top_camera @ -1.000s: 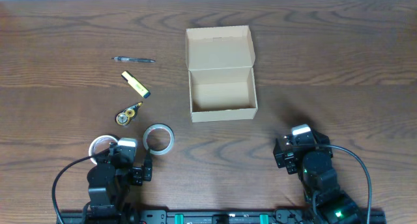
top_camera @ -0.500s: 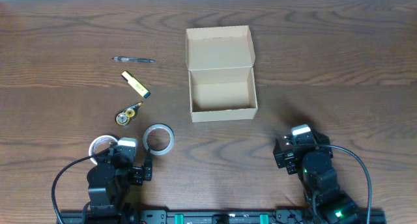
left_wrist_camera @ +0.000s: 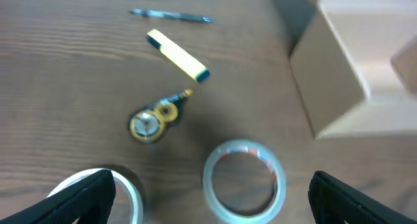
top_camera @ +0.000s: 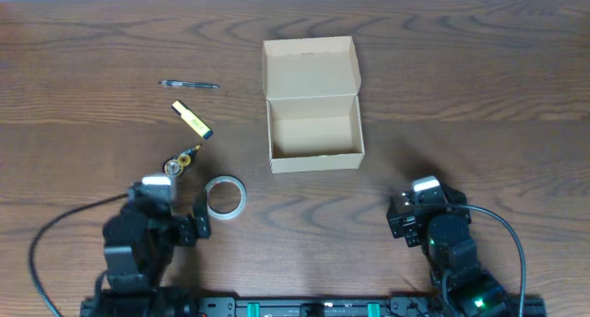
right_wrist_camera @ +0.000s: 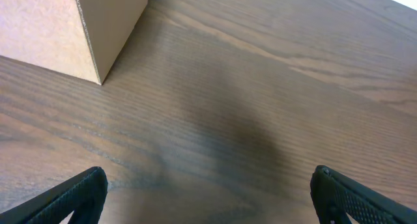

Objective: Pack container
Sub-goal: 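Lower the left gripper onto the left clear tape roll and grasp it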

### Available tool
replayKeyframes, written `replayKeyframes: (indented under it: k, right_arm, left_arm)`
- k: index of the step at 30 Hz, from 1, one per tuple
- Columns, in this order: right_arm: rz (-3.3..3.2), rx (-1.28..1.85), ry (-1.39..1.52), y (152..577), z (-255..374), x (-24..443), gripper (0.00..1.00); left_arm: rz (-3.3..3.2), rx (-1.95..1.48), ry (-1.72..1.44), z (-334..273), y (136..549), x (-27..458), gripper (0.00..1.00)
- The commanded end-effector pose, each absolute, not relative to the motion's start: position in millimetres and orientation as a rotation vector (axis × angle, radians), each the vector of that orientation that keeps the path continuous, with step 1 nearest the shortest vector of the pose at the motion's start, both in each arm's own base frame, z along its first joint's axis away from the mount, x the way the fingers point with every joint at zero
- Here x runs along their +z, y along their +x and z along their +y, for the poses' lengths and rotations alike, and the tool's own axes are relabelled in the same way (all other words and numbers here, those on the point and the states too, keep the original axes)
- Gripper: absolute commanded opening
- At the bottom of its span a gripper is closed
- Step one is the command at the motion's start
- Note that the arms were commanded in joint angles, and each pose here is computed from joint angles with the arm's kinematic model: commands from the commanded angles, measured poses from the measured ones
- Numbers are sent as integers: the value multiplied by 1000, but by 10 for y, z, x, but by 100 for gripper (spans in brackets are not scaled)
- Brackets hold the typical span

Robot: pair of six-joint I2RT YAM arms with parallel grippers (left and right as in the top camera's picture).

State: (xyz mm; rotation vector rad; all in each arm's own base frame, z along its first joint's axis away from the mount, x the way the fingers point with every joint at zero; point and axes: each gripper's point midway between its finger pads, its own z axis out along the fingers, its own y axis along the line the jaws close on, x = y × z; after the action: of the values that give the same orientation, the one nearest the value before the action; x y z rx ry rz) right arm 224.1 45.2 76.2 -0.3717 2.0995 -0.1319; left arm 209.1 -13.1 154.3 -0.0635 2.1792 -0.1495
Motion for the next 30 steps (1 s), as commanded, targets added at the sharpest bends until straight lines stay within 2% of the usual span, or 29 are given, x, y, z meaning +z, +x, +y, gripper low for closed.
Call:
replayKeyframes:
  k: [1, 7, 12, 21, 30]
  right_arm:
    - [2102, -147, -359, 2239, 417, 740, 99]
    - [2102, -146, -360, 2239, 418, 740, 99]
    - [2102, -147, -359, 2239, 417, 740, 99]
    - [2102, -147, -359, 2239, 417, 740, 99]
    - [2102, -147, -359, 2239, 417, 740, 99]
  left_arm:
    - [2158, -106, -403, 146, 2158, 1762, 95]
    - [2130, 74, -962, 623, 2035, 1777, 95]
    - [2189, 152, -1059, 760, 2175, 1807, 95]
    - [2309, 5, -1190, 769, 2521, 1776, 95]
    - [2230, 170, -1718, 973, 2249, 1330, 95]
